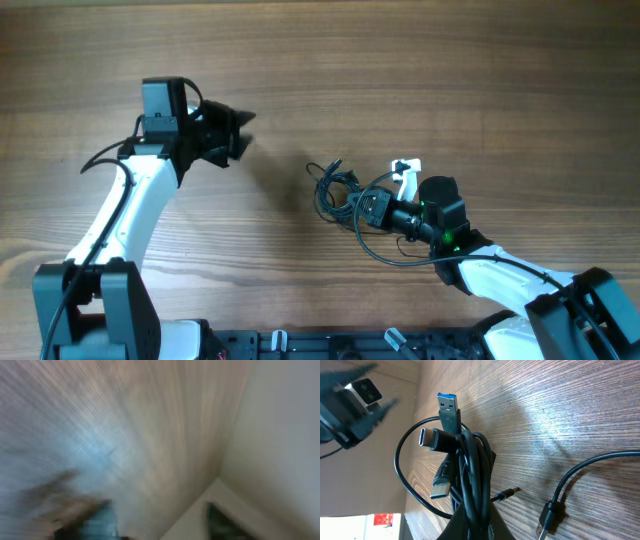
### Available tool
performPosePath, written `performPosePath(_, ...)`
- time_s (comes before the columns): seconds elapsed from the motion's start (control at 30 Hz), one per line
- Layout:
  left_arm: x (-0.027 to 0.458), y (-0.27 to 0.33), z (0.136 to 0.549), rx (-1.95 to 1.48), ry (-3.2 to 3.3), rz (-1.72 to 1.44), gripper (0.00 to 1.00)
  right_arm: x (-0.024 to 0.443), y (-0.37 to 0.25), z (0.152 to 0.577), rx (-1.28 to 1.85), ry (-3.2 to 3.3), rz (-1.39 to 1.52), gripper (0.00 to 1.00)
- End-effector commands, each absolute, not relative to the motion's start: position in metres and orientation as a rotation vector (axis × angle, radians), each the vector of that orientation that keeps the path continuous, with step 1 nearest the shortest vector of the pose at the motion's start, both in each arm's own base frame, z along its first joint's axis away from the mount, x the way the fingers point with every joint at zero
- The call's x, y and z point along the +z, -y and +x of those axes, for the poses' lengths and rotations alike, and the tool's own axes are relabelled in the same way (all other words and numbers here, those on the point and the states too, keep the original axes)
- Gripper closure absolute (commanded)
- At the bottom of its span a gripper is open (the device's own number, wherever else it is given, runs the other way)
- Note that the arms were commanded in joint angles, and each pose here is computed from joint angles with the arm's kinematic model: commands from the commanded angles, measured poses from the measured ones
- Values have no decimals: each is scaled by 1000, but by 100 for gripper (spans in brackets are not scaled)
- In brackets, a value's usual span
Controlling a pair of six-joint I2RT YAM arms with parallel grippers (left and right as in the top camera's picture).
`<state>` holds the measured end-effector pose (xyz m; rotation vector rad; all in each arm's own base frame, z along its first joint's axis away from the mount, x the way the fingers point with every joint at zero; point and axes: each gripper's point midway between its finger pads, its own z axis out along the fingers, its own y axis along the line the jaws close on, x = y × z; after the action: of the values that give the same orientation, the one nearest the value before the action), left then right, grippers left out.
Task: Untangle cables
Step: 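Reach the left gripper back to the coil held by the right gripper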
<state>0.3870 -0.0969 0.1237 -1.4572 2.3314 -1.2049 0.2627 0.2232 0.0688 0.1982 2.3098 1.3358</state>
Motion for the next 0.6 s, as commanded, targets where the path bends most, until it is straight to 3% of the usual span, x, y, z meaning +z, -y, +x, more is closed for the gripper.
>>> performPosePath(0.0,131,144,361,-1312,-2566,-881,21,71,-224,264,1329,-2298,169,96)
performPosePath(0.13,130,186,322,-1360,-2706,-397,22,71,-225,263,1331,-2299,169,96)
performPosePath(0.2,127,203,305,-1359,-2766,-308,29,71,-225,263,1331,-2299,169,96)
performPosePath(0.27,121,219,292,-1324,-2826,-299,36,71,-225,263,1331,-2299,169,96)
performPosePath(0.43,104,230,271,-1153,-2935,-290,40,71,-225,263,1331,-2299,169,96)
performPosePath(0.57,93,232,268,-1000,-2954,-295,53,71,-225,263,1332,-2300,169,96)
